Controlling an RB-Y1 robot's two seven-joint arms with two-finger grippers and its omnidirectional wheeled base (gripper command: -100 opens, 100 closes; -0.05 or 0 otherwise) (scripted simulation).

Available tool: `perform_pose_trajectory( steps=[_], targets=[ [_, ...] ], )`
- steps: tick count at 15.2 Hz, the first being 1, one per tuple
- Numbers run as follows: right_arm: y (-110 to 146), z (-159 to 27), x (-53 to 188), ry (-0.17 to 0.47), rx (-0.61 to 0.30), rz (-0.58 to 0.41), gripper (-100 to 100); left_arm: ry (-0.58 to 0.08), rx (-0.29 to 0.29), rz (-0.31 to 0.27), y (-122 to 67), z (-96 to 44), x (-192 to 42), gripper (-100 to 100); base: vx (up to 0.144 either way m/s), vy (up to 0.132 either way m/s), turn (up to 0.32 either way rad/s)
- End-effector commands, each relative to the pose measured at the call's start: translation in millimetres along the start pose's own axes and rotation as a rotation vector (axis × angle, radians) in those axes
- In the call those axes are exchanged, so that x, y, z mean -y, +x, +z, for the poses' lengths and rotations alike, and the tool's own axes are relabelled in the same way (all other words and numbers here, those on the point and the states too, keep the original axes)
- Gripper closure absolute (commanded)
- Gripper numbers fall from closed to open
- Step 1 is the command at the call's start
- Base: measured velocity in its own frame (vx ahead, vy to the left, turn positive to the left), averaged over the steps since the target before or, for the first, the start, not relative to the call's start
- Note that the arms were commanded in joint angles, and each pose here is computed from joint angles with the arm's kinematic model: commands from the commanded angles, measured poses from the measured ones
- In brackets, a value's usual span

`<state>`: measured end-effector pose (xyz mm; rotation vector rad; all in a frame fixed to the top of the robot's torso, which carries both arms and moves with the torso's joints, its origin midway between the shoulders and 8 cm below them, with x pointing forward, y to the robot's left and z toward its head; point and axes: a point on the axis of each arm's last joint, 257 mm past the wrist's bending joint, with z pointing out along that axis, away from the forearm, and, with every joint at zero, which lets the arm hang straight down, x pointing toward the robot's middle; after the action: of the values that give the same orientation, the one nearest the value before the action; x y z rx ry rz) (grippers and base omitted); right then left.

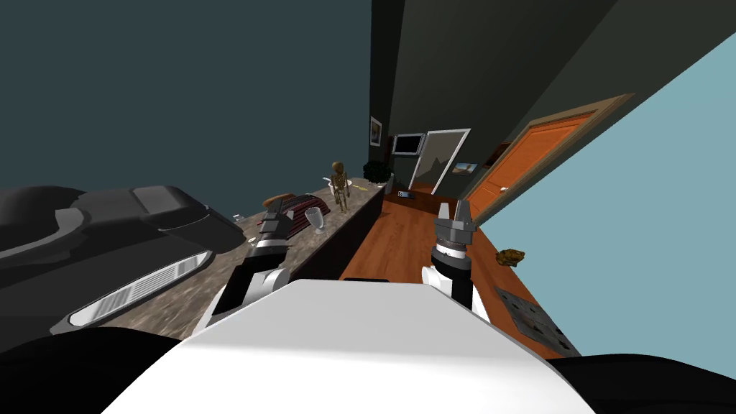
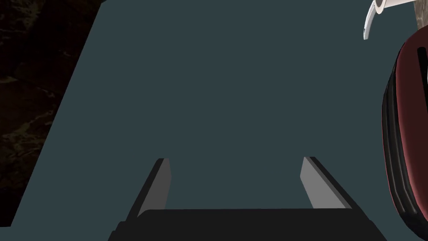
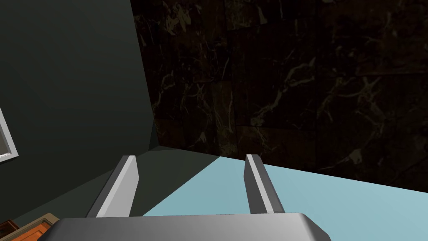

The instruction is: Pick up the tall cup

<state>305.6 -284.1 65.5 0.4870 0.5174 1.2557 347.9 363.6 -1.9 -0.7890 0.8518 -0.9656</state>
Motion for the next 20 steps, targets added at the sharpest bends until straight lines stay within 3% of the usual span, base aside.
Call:
perform_pose_trajectory(
  steps=[1,5,6,8,9,12,13,15,16,18,19,20],
  targets=[
    [0.0,0.0,0.0,0.000,0.000,0.000,0,-0.053,0.002,0.022,-15.9,-1.7,-12.8,-100,0.032,-0.039,-0.045],
    [0.0,0.0,0.0,0.000,0.000,0.000,0,-0.129,0.001,0.040,-29.0,-4.7,-30.5,-100,0.038,-0.049,-0.046],
    [0.0,0.0,0.0,0.000,0.000,0.000,0,-0.165,0.007,0.056,-44.4,-7.4,-37.3,-100,0.031,-0.045,-0.053],
    [0.0,0.0,0.0,0.000,0.000,0.000,0,-0.191,0.004,0.056,-43.6,-8.6,-44.0,-100,0.030,-0.038,-0.037],
    [0.0,0.0,0.0,0.000,0.000,0.000,0,-0.223,0.012,0.071,-59.6,-11.7,-49.0,-100,0.038,-0.031,-0.060],
    [0.0,0.0,0.0,0.000,0.000,0.000,0,-0.256,0.007,0.070,-58.7,-13.7,-57.2,-100,0.034,-0.027,-0.023],
    [0.0,0.0,0.0,0.000,0.000,0.000,0,-0.294,0.013,0.080,-73.4,-17.8,-63.0,-100,0.026,-0.033,-0.059],
    [0.0,0.0,0.0,0.000,0.000,0.000,0,-0.323,0.012,0.082,-74.1,-20.1,-69.9,-100,0.037,-0.042,-0.051],
    [0.0,0.0,0.0,0.000,0.000,0.000,0,-0.354,0.019,0.091,-88.8,-24.3,-73.2,-100,0.050,-0.047,-0.045],
    [0.0,0.0,0.0,0.000,0.000,0.000,0,-0.392,0.017,0.092,-89.5,-27.8,-81.9,-100,0.052,-0.038,-0.041],
    [0.0,0.0,0.0,0.000,0.000,0.000,0,-0.418,0.024,0.100,-103.6,-32.0,-83.2,-100,0.050,-0.034,-0.065],
    [0.0,0.0,0.0,0.000,0.000,0.000,0,-0.436,0.025,0.101,-105.5,-34.0,-87.1,-100,0.057,-0.038,-0.072]
  ],
)
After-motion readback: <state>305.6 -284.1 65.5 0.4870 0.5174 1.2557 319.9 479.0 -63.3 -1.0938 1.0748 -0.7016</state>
